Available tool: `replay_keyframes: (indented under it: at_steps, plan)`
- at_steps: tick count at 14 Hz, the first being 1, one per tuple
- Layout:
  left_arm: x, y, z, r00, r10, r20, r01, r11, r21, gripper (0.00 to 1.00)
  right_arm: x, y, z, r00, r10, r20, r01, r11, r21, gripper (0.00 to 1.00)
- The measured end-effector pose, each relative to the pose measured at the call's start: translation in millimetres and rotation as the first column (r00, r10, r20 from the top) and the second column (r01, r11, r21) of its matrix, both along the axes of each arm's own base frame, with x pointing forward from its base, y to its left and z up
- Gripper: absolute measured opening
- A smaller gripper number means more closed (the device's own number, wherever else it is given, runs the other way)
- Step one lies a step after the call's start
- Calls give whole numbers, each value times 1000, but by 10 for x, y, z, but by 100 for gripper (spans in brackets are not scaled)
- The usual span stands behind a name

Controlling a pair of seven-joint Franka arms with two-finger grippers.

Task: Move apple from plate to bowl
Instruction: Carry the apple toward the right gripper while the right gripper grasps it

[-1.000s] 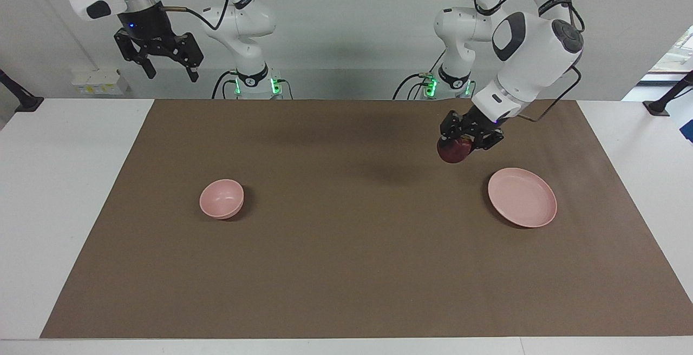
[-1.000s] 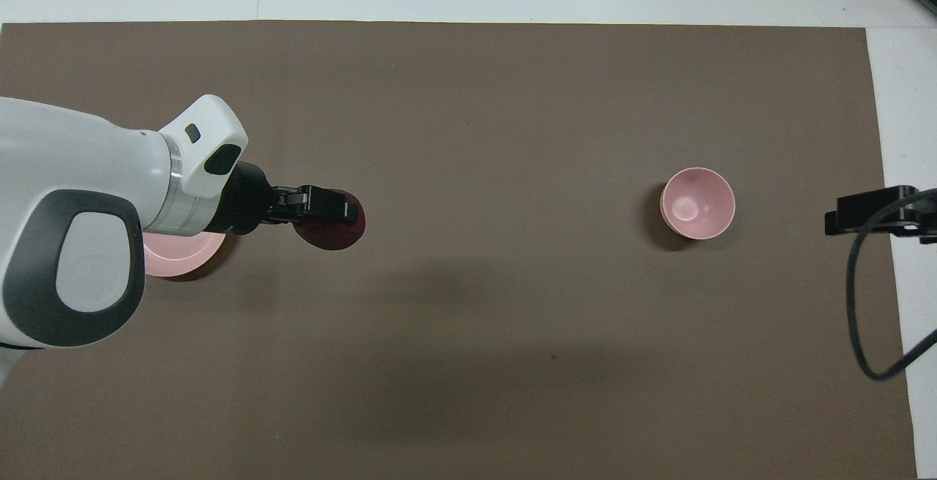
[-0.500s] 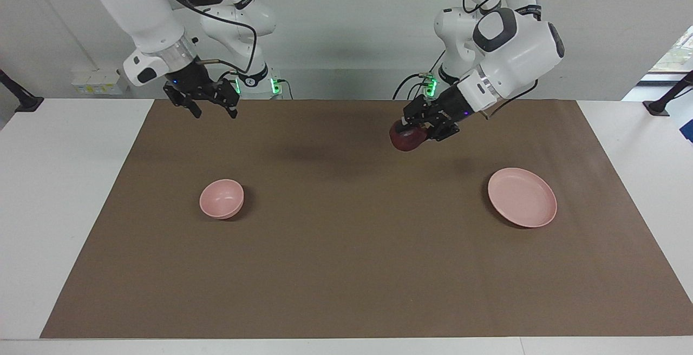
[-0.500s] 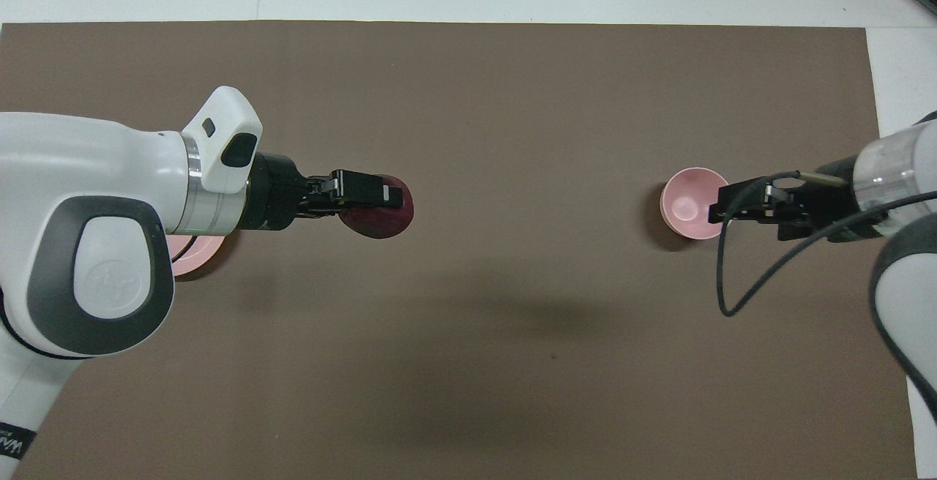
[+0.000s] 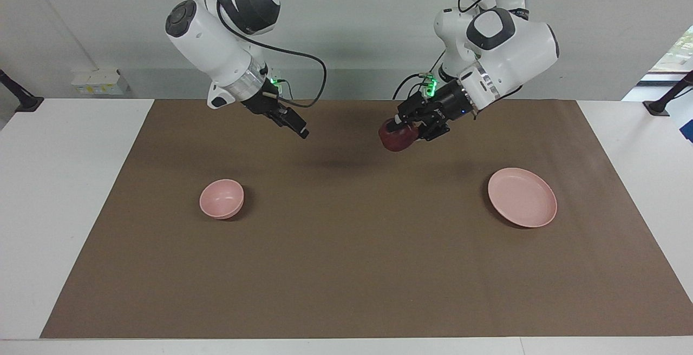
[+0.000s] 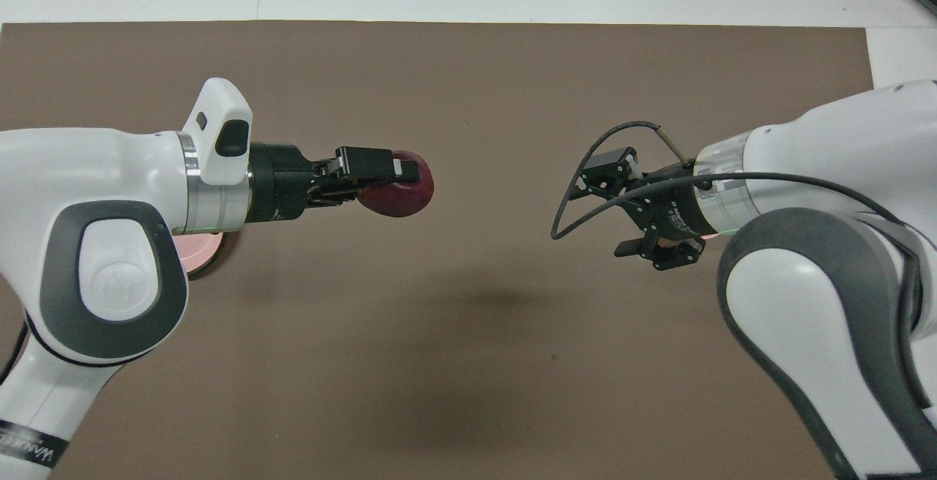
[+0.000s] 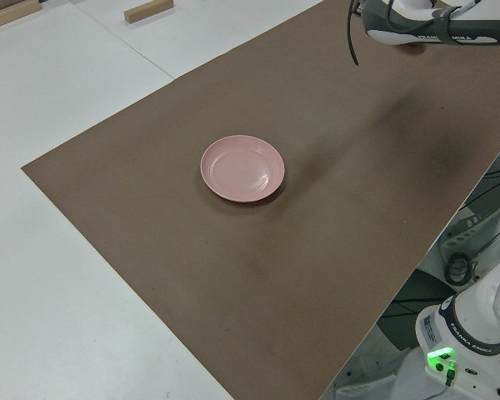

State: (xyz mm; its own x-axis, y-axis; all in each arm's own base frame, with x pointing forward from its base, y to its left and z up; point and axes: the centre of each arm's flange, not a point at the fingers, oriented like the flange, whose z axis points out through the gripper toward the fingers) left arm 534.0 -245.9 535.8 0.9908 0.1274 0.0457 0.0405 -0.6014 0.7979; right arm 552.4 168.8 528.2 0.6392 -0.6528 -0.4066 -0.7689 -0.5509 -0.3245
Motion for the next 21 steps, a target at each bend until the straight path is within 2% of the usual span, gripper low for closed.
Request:
replay_keyframes:
  at_steps: [1,3,5,8,11,21]
  plan:
    - [-13,-55,7,1000,13,8,-13,1000,-11,72,53,19,7,995,-96,-33,98,993,64,100]
    - [-20,-135,22,997,73,35,-71,997,-40,72,144,29,39,958,-261,-114,277,948,157,100]
    - [-58,-246,41,993,105,57,-102,993,-56,72,200,140,69,922,-338,-189,377,897,232,100]
    - [-132,-350,29,993,102,57,-98,993,-63,72,320,412,197,873,-419,-250,478,834,274,100]
    - [-147,-340,20,993,103,55,-99,993,-60,72,351,746,247,863,-437,-252,498,819,285,100]
    - [-219,-334,15,993,103,59,-100,994,-52,72,247,1198,78,881,-398,-255,461,845,272,100]
